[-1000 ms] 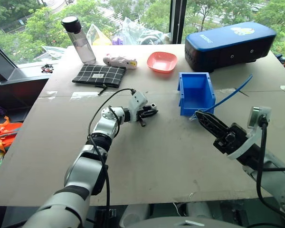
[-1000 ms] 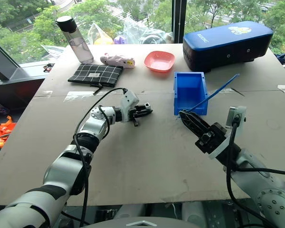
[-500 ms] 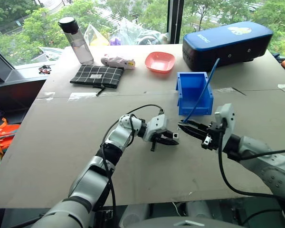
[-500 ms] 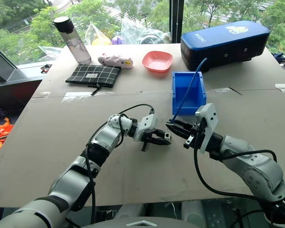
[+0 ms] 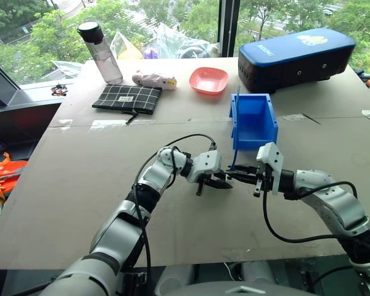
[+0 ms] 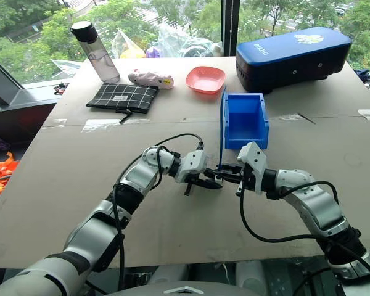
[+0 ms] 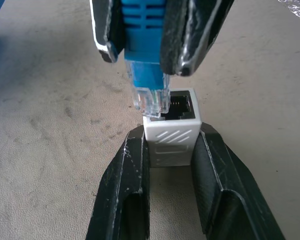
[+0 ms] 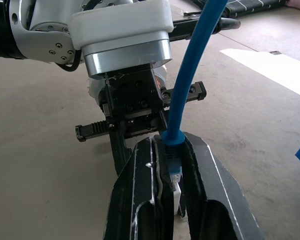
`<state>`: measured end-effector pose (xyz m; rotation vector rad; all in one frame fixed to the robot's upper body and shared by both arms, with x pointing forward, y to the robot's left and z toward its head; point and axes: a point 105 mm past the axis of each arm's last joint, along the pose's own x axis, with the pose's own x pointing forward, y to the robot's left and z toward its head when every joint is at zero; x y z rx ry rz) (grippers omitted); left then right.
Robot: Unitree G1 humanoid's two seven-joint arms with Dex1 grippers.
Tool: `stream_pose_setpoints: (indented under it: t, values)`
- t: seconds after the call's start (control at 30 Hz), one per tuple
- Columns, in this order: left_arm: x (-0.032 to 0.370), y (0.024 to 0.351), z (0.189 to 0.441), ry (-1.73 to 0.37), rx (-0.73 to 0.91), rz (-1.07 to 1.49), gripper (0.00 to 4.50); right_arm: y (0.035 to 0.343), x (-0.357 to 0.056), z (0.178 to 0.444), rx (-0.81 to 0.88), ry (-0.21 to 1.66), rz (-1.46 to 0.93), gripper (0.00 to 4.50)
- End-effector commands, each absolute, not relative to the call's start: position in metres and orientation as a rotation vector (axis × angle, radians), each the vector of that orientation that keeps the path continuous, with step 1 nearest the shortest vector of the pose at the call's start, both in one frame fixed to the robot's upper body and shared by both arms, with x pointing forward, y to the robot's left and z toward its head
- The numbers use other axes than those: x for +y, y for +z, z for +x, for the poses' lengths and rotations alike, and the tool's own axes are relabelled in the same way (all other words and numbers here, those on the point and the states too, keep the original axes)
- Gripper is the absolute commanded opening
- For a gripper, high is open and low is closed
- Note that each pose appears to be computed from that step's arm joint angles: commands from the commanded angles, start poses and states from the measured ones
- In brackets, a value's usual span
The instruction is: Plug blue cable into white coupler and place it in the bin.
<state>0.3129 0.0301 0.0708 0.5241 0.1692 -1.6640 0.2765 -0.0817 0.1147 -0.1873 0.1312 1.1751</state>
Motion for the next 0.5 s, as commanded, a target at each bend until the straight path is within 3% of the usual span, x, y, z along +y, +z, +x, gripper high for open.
stream_pose_setpoints:
  t: [0.03, 0.27, 0.5]
  values:
    - [0.028, 0.074, 0.313, -1.658, 0.158, 0.54, 0.53, 0.107, -0.081, 0.271, 0.162, 1.217, -0.21, 0.0]
    - [0.029, 0.075, 0.314, -1.654, 0.16, 0.536, 0.53, 0.092, -0.089, 0.265, 0.217, 1.271, -0.321, 0.0]
    - [0.029, 0.075, 0.313, -1.669, 0.153, 0.554, 0.53, 0.087, -0.099, 0.275, 0.239, 1.251, -0.372, 0.0]
